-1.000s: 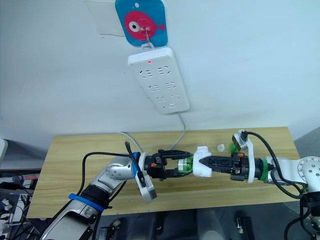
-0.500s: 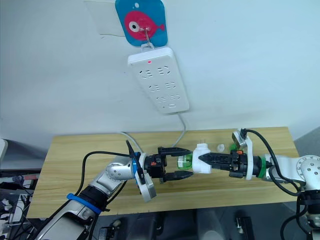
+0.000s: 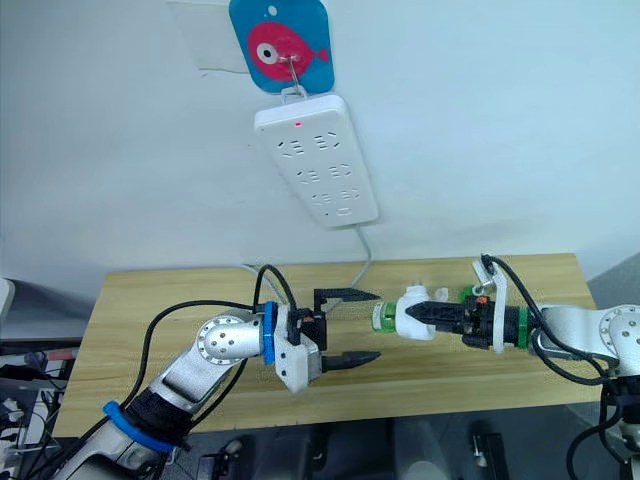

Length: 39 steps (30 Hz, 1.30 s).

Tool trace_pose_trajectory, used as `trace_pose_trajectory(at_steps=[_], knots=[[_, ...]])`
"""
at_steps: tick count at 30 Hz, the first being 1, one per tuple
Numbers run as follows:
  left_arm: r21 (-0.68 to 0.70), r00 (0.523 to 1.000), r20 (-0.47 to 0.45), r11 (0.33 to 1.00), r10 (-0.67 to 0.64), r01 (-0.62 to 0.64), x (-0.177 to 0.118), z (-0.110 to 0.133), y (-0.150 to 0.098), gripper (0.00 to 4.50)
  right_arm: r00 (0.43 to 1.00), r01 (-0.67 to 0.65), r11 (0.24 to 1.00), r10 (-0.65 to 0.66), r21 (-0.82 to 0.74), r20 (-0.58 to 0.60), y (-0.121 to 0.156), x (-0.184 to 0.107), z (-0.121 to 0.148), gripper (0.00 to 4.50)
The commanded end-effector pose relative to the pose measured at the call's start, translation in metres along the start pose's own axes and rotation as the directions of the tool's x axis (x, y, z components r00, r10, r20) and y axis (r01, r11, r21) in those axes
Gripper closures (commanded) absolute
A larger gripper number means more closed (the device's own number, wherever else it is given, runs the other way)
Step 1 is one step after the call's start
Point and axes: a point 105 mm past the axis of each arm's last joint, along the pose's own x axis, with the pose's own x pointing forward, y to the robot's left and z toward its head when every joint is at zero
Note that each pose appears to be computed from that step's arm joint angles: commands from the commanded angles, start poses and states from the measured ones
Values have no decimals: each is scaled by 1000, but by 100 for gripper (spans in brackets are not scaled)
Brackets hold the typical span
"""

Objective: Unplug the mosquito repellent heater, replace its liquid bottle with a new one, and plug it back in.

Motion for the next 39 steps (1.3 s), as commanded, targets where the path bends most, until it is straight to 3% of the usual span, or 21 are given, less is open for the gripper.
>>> trace_pose_trajectory(at_steps=[1, 8, 21, 24, 30, 35, 39], knots=[[-34, 997, -67, 999, 29, -31, 6, 1, 6, 0, 999, 32, 993, -30, -118, 15, 19, 4, 1, 150], [-6, 990, -143, 1000, 8, -9, 15, -7, 3, 0, 998, 43, 987, -33, -156, 61, 32, 14, -4, 150], [7, 990, -138, 1000, -14, 15, 26, -6, 1, 0, 998, 31, 981, -21, -194, 53, 40, 16, -11, 150], [10, 989, -142, 999, -36, 38, 25, -6, -3, 56, 999, 28, 980, -18, -199, 51, 41, 17, -11, 150], [-9, 983, -177, 998, -57, 57, 22, -14, -9, 222, 998, 35, 979, -26, -199, 49, 40, 17, -10, 150], [-16, 983, -173, 998, -55, 53, 23, -15, -7, 222, 999, 36, 976, -27, -214, 45, 42, 18, -9, 150], [-102, 992, -129, 994, 13, -26, 26, -16, 2, 222, 997, 73, 952, -65, -298, 38, 48, 9, -6, 18]])
